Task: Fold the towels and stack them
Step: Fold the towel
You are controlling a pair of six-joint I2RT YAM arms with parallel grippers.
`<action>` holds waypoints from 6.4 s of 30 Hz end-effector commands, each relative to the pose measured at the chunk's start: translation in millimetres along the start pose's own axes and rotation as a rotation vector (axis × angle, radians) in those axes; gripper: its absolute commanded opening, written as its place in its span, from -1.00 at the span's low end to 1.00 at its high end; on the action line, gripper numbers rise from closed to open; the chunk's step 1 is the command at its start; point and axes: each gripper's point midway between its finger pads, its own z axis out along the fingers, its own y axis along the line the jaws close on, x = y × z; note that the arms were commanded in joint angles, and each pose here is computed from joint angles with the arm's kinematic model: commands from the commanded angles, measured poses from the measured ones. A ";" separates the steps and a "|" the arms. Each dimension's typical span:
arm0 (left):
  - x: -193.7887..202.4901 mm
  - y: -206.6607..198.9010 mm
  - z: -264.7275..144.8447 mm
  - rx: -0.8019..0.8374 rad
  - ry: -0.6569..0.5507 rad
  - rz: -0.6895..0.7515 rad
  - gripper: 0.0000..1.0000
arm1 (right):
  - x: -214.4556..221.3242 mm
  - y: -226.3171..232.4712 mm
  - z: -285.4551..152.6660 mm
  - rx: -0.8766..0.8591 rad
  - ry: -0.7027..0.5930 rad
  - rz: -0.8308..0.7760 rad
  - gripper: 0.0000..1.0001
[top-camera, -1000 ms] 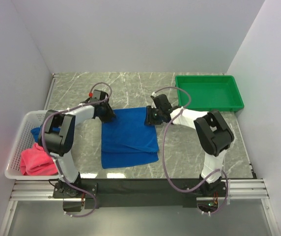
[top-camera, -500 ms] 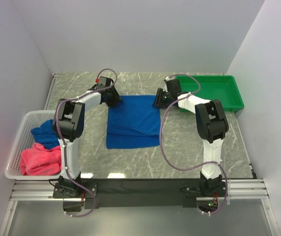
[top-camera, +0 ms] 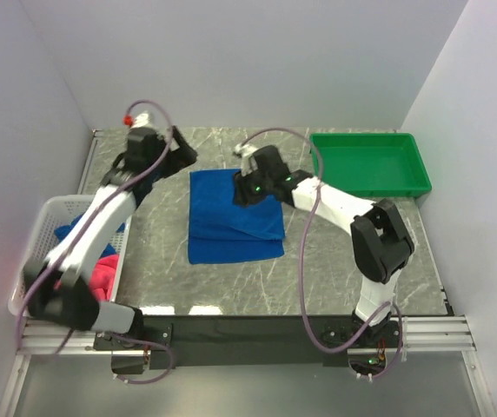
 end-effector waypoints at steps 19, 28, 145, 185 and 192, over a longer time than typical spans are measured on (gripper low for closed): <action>34.5 105.0 -111.9 -0.181 -0.226 0.191 0.95 | 57.1 38.2 30.4 0.025 0.200 -0.358 -0.14; 24.6 113.5 -113.7 -0.193 -0.253 0.163 0.92 | 70.2 41.4 45.6 0.039 0.244 -0.376 -0.25; 136.2 81.3 -94.4 -0.058 0.174 -0.176 0.56 | 112.3 -10.8 -89.1 0.203 -0.088 0.307 0.34; 251.6 117.0 -38.0 -0.294 0.304 -0.135 -0.57 | 171.5 -38.1 -66.9 0.190 -0.083 0.589 0.01; 249.3 118.7 -44.1 -0.297 0.300 -0.132 -0.65 | 173.1 -39.1 -66.2 0.196 -0.073 0.597 -0.01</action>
